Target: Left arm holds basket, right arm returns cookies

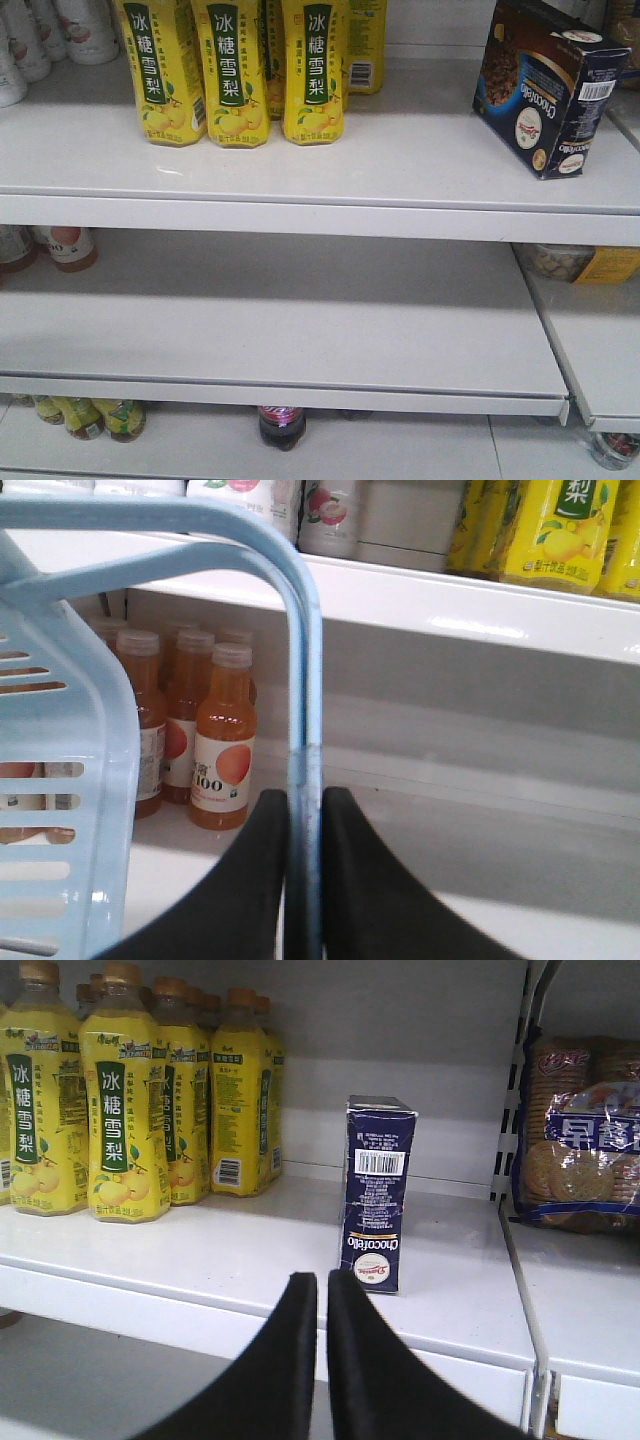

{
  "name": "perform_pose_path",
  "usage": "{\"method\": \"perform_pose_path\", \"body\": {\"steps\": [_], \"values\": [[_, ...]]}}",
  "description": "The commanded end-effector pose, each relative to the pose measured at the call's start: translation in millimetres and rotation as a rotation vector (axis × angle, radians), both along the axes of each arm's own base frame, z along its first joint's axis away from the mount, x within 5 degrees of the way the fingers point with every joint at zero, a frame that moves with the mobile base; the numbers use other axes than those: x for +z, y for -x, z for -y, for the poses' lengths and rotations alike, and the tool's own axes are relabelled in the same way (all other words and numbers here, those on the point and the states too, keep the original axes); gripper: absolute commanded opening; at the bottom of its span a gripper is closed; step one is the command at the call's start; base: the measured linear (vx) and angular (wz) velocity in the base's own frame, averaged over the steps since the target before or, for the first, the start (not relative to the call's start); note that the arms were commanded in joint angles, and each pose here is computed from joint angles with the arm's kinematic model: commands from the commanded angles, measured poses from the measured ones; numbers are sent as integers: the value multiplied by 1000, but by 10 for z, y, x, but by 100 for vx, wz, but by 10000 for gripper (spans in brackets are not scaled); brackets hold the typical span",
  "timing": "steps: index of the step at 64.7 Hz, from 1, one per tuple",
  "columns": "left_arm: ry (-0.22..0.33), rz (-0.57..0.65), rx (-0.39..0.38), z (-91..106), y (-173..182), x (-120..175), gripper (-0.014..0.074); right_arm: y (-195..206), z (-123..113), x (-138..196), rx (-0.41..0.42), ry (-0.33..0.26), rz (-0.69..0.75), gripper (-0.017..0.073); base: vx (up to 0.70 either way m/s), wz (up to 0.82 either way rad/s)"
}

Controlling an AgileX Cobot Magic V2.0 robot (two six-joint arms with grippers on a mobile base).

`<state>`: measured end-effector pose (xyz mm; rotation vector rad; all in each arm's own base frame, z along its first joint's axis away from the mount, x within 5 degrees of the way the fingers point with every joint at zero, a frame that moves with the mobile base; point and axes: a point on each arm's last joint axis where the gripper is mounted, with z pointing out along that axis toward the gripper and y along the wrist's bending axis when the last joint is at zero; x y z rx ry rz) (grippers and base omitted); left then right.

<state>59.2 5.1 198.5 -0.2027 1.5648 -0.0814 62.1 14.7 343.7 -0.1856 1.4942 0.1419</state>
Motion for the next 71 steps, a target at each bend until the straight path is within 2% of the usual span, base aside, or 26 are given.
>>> {"method": "perform_pose_path", "body": {"steps": [1, 15, 24, 37, 42, 58, 71], "values": [[-38, 120, -23, 26, 30, 163, -3, 12, 17, 139, -19, -3, 85, -6, 0, 0], [-37, 118, -32, 31, 21, 167, -3, 12, 17, 139, -19, -3, 85, -6, 0, 0], [-36, 177, -54, 52, 26, 220, -3, 12, 17, 139, -19, -3, 85, -6, 0, 0], [23, 196, -53, 46, 29, 235, -3, 12, 17, 139, -19, -3, 85, -6, 0, 0], [16, 190, -40, 35, 29, 229, -3, 12, 17, 139, -19, -3, 85, -6, 0, 0], [-68, 170, -12, 16, 30, 212, -3, 12, 17, 139, -19, -3, 85, -6, 0, 0], [-82, 64, -22, 23, 49, 104, -3, 12, 17, 139, -19, -3, 85, -6, 0, 0]]}}
